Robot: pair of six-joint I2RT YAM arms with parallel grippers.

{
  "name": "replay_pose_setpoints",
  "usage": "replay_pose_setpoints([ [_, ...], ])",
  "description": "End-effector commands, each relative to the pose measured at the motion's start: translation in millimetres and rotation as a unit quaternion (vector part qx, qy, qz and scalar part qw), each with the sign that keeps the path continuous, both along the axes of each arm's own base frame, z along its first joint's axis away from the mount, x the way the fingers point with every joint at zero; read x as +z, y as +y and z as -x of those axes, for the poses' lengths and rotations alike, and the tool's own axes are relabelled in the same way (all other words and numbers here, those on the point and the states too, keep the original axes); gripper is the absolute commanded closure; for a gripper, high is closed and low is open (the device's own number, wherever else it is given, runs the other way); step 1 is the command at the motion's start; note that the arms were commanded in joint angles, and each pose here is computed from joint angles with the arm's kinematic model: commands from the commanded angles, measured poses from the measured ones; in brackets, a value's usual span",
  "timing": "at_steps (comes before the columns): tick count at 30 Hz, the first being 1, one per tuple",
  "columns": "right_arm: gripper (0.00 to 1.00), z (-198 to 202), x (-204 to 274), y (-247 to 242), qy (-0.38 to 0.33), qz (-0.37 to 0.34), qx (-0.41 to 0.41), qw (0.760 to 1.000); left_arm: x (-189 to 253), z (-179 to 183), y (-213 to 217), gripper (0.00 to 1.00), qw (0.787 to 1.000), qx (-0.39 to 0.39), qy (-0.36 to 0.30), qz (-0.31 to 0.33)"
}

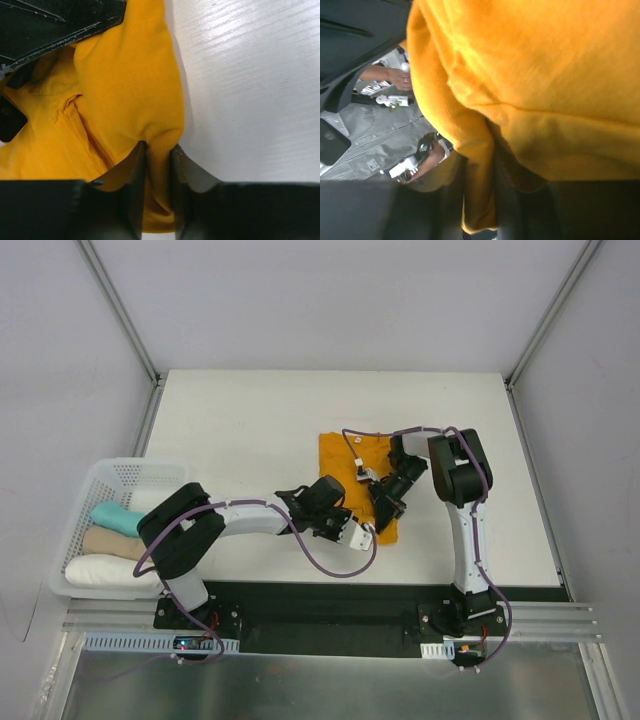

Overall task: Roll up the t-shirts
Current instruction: Roll the T-shirt to the center of the board.

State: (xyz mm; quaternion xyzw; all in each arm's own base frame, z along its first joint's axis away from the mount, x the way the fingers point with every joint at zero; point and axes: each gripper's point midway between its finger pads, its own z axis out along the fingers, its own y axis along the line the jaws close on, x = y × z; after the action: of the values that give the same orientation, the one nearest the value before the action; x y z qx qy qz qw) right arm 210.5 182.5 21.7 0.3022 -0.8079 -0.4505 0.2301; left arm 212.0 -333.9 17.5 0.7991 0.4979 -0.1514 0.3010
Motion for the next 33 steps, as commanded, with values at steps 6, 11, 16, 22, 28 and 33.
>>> replay_pose_setpoints([
  [6,0.04,-63,113,-25,-0.232,-0.070,-0.014,0.970,-40,39,40,1.00,0.991,-0.004,0.093,-0.094],
  [11,0.04,-102,138,-79,-0.493,0.046,-0.076,0.865,-4,34,20,1.00,0.968,0.072,0.238,-0.029],
  [16,0.04,-161,228,-110,-0.743,0.066,-0.284,0.603,14,22,8,1.00,0.940,0.114,0.322,0.001],
  [22,0.04,-119,201,-44,-0.584,-0.035,-0.279,0.762,26,21,0,1.00,0.904,0.128,0.408,0.019],
  [28,0.02,-60,125,-37,-0.715,-0.013,-0.021,0.698,25,26,-4,1.00,0.882,0.129,0.453,0.012],
  [33,0.06,-27,101,-13,-0.723,-0.083,0.074,0.682,24,27,-4,1.00,0.874,0.130,0.468,0.009],
])
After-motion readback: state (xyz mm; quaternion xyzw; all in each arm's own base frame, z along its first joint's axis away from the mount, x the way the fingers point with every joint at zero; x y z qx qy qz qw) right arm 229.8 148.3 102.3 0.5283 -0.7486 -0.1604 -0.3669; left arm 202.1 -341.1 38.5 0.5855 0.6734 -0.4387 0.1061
